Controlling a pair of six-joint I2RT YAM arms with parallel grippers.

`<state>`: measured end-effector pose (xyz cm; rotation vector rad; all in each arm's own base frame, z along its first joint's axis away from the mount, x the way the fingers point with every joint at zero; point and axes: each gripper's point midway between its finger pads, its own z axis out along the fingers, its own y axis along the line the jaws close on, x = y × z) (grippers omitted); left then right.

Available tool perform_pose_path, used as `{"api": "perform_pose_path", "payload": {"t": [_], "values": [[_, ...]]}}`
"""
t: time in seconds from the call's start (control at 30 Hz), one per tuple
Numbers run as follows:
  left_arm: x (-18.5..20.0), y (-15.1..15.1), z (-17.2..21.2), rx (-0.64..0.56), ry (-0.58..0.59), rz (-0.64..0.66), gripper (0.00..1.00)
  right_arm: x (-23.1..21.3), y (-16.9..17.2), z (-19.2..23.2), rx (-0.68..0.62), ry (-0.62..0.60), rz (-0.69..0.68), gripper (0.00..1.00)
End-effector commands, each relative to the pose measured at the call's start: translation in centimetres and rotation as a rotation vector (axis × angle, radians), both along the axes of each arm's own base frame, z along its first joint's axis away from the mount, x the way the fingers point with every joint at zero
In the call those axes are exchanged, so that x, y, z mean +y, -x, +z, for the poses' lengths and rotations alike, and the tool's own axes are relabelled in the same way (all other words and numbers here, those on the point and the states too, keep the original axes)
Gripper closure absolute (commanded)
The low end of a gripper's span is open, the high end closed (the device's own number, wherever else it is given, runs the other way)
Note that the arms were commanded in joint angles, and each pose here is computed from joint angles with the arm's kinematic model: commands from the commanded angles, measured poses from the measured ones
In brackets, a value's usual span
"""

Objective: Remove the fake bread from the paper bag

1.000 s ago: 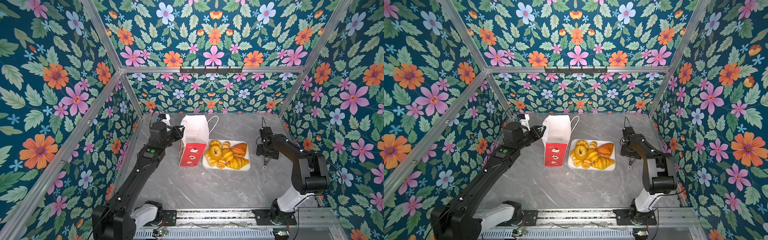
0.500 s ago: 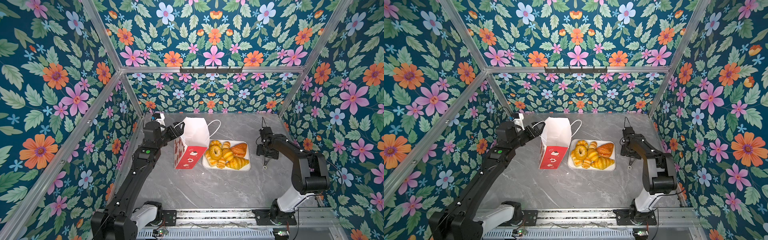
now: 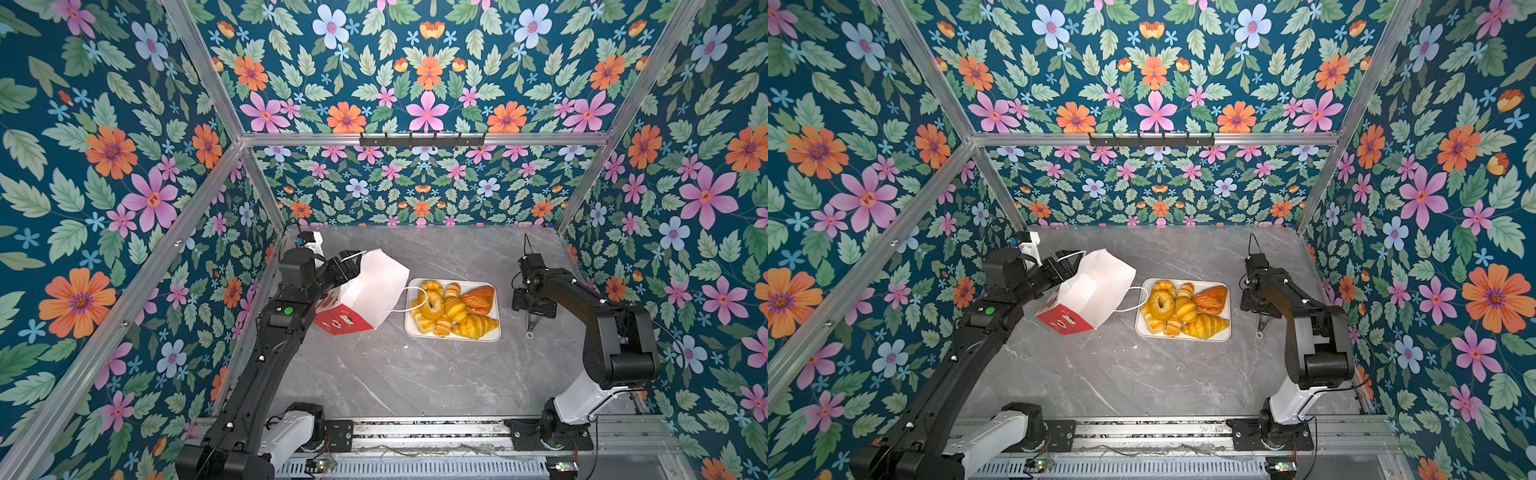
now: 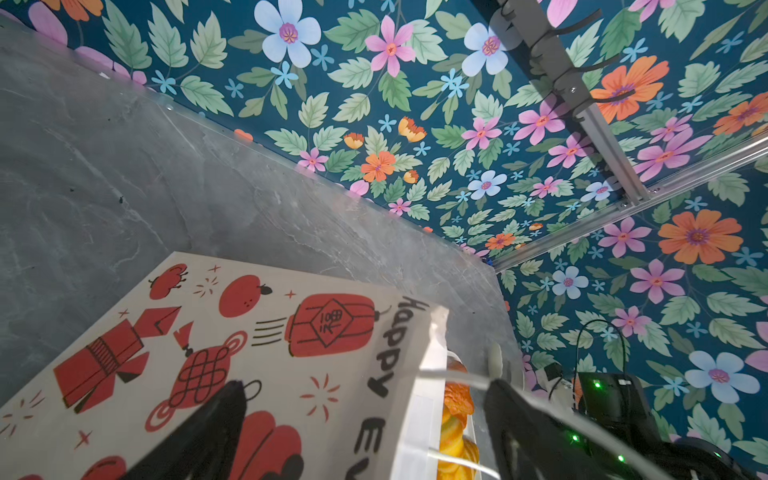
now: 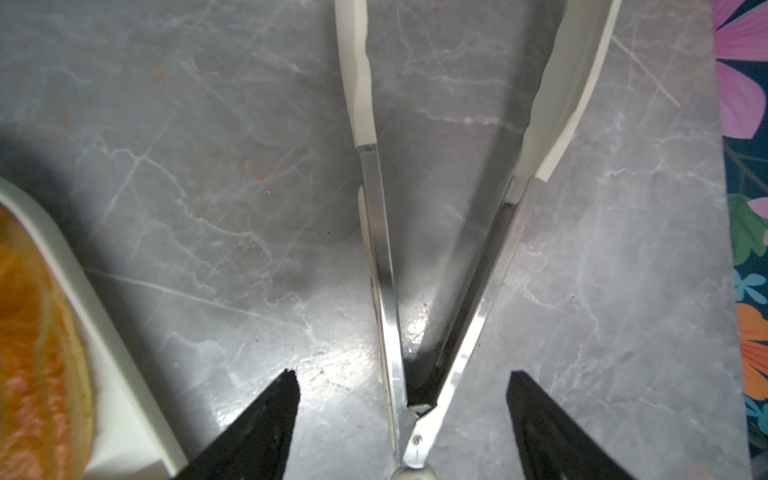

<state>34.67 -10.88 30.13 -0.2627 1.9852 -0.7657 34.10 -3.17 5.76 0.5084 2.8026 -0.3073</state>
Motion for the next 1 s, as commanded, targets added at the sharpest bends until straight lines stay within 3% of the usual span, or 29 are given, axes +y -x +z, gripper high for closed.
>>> {"api": "perform_pose_path", "payload": {"t": [0.0, 0.17, 0.27, 0.33, 0.43, 0.5, 0.6, 0.77, 0.97], "values": [[0.5, -0.7, -0.5, -0.007, -0.038, 0.024, 0.21, 0.3, -0.1, 0.1, -0.007, -0.019, 0.002, 0.2], [0.7, -1.6, -2.1, 0.03, -0.05, 0.032, 0.37, 1.3, -0.1, -0.1, -0.007, -0.031, 0.036, 0.21], [0.6, -1.9, -2.0, 0.028, -0.03, 0.026, 0.49, 3.6, -0.4, 3.0, -0.087, -0.029, 0.115, 0.22], [0.5, -2.1, -1.8, 0.024, -0.018, 0.025, 0.52, 6.0, -0.2, 5.2, -0.125, -0.061, 0.169, 0.22], [0.5, -2.1, -1.4, 0.016, -0.004, 0.023, 0.52, 12.0, 1.1, 9.7, -0.203, -0.265, 0.287, 0.23], [0.4, -2.1, -1.1, 0.011, 0.005, 0.018, 0.51, 17.0, 2.9, 12.7, -0.247, -0.471, 0.371, 0.24], [0.2, -2.2, -0.8, 0.001, 0.017, 0.012, 0.5, 23.5, 6.3, 14.8, -0.23, -0.728, 0.474, 0.25], [0.0, -2.4, -0.5, -0.008, 0.026, 0.003, 0.5, 30.2, 11.0, 15.0, -0.147, -0.845, 0.623, 0.25], [-0.2, -2.6, -0.6, -0.01, 0.035, -0.003, 0.5, 35.6, 11.0, 15.0, -0.177, -0.952, 0.676, 0.25]]}}
